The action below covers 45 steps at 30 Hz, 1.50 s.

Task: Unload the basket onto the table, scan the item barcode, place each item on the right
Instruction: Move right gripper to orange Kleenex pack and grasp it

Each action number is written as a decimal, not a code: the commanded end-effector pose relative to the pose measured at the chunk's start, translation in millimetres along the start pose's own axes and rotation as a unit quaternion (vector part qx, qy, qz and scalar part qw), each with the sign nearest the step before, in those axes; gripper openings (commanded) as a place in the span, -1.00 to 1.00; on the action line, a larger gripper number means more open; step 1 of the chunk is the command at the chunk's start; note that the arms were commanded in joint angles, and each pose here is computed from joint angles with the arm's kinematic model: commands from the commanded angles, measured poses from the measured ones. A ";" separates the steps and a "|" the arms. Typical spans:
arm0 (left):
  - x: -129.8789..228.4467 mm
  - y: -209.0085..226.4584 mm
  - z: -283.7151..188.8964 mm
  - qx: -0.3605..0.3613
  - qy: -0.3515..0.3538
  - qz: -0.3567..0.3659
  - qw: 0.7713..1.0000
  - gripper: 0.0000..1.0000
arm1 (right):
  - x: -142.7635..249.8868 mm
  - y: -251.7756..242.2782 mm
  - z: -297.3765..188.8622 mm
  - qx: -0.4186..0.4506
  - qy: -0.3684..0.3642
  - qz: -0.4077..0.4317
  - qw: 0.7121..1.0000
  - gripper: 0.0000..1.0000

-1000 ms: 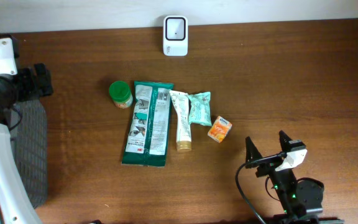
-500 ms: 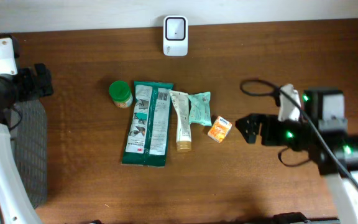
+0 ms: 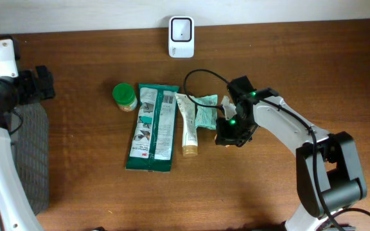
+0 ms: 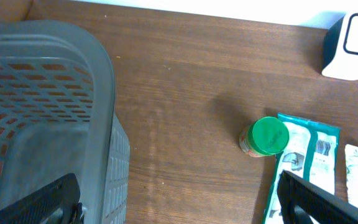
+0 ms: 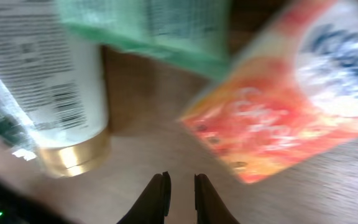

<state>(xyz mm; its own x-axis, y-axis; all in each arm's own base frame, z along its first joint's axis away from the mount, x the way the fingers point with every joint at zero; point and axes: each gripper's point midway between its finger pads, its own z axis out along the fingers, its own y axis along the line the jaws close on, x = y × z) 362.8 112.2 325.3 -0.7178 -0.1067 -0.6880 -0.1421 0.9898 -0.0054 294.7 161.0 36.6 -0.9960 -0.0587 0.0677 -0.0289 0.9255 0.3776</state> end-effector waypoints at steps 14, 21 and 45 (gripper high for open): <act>-4.3 -1.1 -6.8 0.002 -0.011 0.007 1.000 0.98 | 3.5 -6.9 11.4 0.058 -0.001 -0.088 0.994 -0.62; -4.3 -1.1 -6.8 0.002 -0.011 0.007 1.000 0.98 | 2.7 -62.5 9.5 0.133 0.019 -0.029 0.990 -0.92; -4.3 -1.1 -6.8 0.002 -0.011 0.007 1.000 0.98 | -13.1 -23.9 17.1 0.084 -0.003 0.009 0.996 -0.49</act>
<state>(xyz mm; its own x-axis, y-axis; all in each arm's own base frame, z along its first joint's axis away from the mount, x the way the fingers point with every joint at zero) 362.8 112.2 325.4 -0.7176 -0.1067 -0.6883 -0.1421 0.9898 -0.0053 306.1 169.0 26.4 -0.9951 -0.0864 0.0485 -0.0665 0.9451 0.3198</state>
